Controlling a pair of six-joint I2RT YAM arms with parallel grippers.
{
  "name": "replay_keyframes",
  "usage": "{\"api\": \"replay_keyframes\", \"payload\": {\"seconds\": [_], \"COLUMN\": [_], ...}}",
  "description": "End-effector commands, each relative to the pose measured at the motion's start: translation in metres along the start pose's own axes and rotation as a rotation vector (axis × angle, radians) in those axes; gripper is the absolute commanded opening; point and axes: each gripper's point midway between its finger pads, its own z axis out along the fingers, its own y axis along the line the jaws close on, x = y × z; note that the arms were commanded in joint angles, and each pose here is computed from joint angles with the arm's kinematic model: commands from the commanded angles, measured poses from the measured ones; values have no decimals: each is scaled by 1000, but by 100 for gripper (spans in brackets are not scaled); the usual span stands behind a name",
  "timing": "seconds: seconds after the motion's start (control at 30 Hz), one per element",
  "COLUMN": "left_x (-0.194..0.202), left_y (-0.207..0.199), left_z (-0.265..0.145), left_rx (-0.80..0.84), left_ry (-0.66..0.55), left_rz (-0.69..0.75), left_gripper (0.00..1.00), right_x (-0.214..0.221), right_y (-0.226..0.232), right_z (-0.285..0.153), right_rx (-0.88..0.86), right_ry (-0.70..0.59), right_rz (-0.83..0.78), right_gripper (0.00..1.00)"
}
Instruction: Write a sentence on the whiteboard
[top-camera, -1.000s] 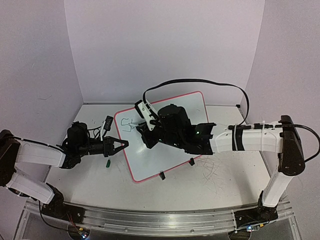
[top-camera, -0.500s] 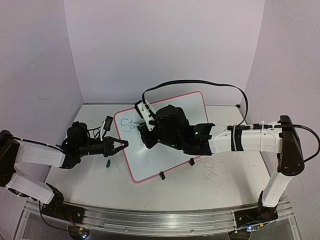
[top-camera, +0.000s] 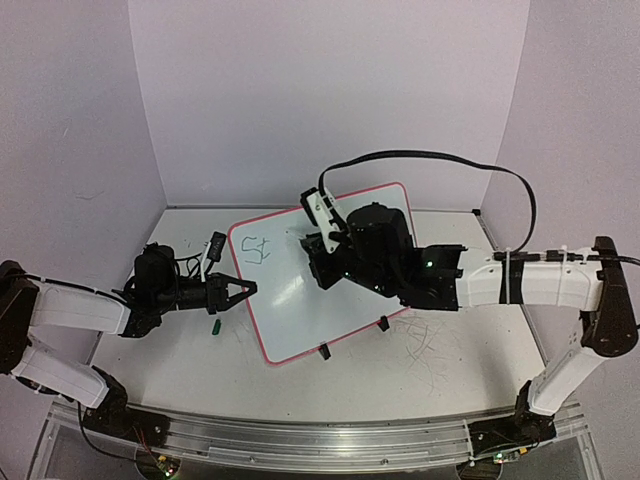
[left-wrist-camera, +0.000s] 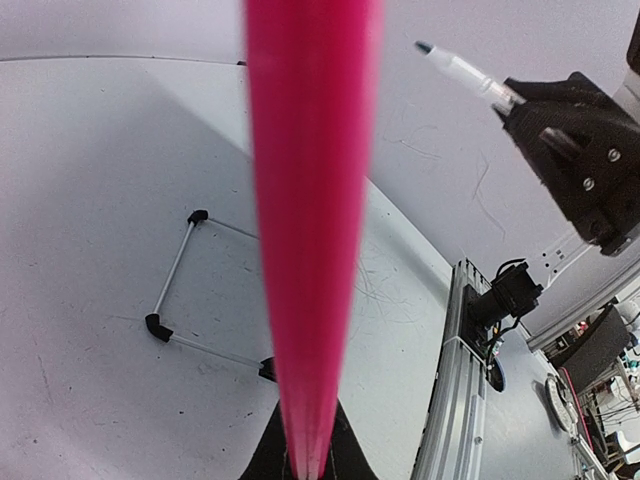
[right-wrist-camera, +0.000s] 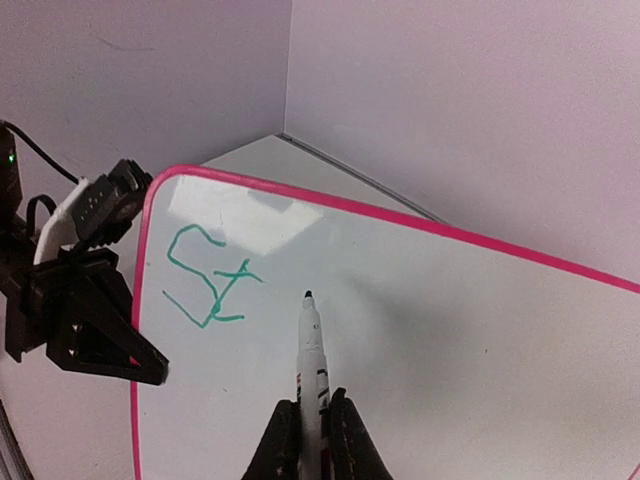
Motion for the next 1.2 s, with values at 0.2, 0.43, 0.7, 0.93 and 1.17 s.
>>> {"api": "replay_keyframes", "payload": {"seconds": [0.2,0.43,0.7,0.93,1.17], "left_x": [-21,-24,-24,-23,-23], "left_y": [-8,-10,-9,-8,-8], "left_z": [0,-2,0,1,1], "left_rx": [6,3,4,2,3], "left_ry": [-51,-60,-53,-49,-48], "left_rz": [93,98,96,96,96], "left_gripper": [0,0,0,0,0], "right_x": [-21,-8,-3,-6,-6], "right_y": [16,17,13,18,15], "right_z": [7,5,6,4,5], "right_rx": [-155,-165,-140,-145,-122], "right_ry": [-58,-34,-24,-33,-32], "right_rz": [3,-14,-12,-12,1], "right_gripper": [0,0,0,0,0]}}
